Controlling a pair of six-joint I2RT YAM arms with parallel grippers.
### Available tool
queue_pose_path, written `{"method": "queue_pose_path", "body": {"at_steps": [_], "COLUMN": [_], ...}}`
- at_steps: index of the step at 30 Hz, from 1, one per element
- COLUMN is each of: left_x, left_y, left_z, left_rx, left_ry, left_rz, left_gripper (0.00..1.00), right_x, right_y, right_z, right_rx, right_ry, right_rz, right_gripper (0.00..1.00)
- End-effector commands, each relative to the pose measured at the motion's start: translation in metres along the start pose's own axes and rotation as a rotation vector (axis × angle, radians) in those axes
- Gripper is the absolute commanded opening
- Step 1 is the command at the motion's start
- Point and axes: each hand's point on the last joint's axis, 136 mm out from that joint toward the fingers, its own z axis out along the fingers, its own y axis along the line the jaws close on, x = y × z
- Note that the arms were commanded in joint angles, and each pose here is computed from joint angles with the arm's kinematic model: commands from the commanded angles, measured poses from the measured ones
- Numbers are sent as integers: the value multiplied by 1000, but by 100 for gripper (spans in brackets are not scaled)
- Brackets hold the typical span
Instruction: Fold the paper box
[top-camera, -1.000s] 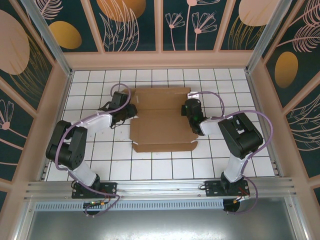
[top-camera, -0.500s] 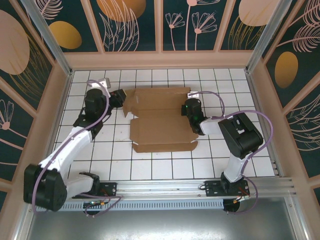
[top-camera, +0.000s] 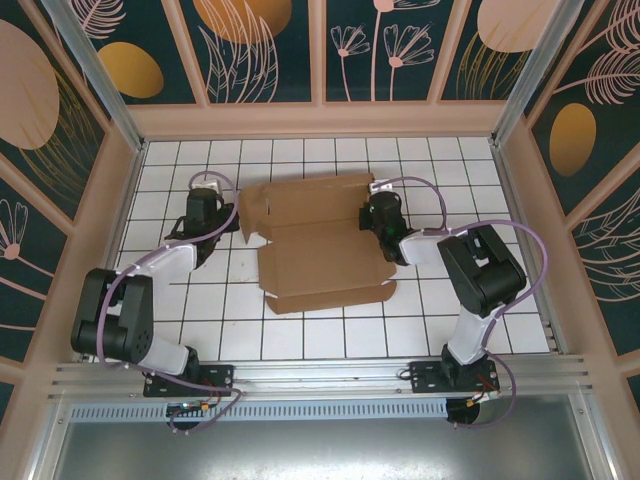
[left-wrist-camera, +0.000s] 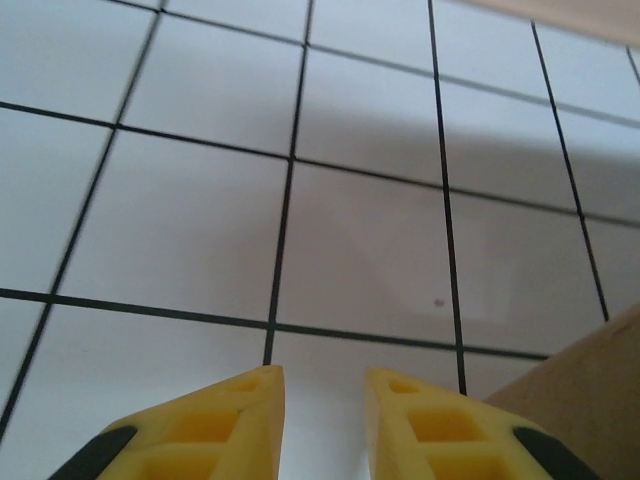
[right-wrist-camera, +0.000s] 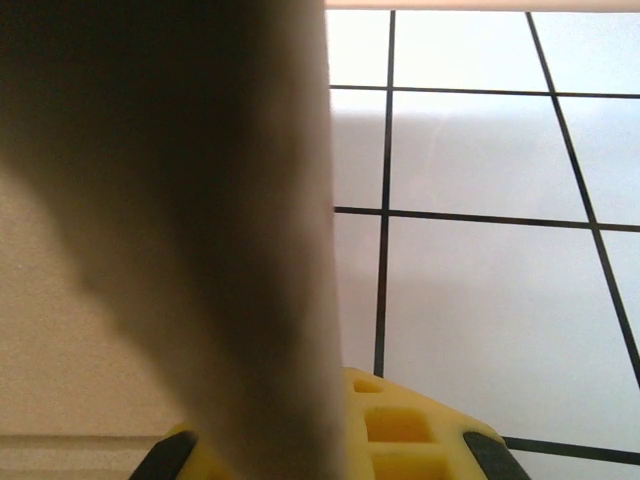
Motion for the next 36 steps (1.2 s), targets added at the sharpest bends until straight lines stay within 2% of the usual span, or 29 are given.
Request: {"method": "queue_pose_path", "body": {"at_steps": [1, 6, 10, 17, 22, 29, 36], "left_x": [-21, -8, 3, 4, 12, 13, 16], "left_y": [-34, -57, -61, -83, -84, -78, -77], "left_z": [-4, -16, -17, -21, -30, -42, -30], "left_rx": [170, 319, 328, 357, 363, 341, 332], "left_ry": [-67, -34, 6, 28, 42, 22, 38], "left_rz": [90, 74, 54, 96, 58, 90, 133], "left_gripper": [29, 32, 34, 37, 39, 34, 34], "right_x": [16, 14, 15, 16, 15, 16, 15], "right_y": [3, 2, 2, 1, -2, -5, -1], "right_z": [7, 11, 13, 14, 13, 15, 14], "right_rx": [-23, -15, -12, -8, 5, 6, -14], "right_ry": [77, 84, 92, 94, 92, 93, 92], "right_rz": [-26, -20, -19, -25, -24, -13, -6], "right_gripper": [0, 0, 0, 0, 0, 0, 0]}}
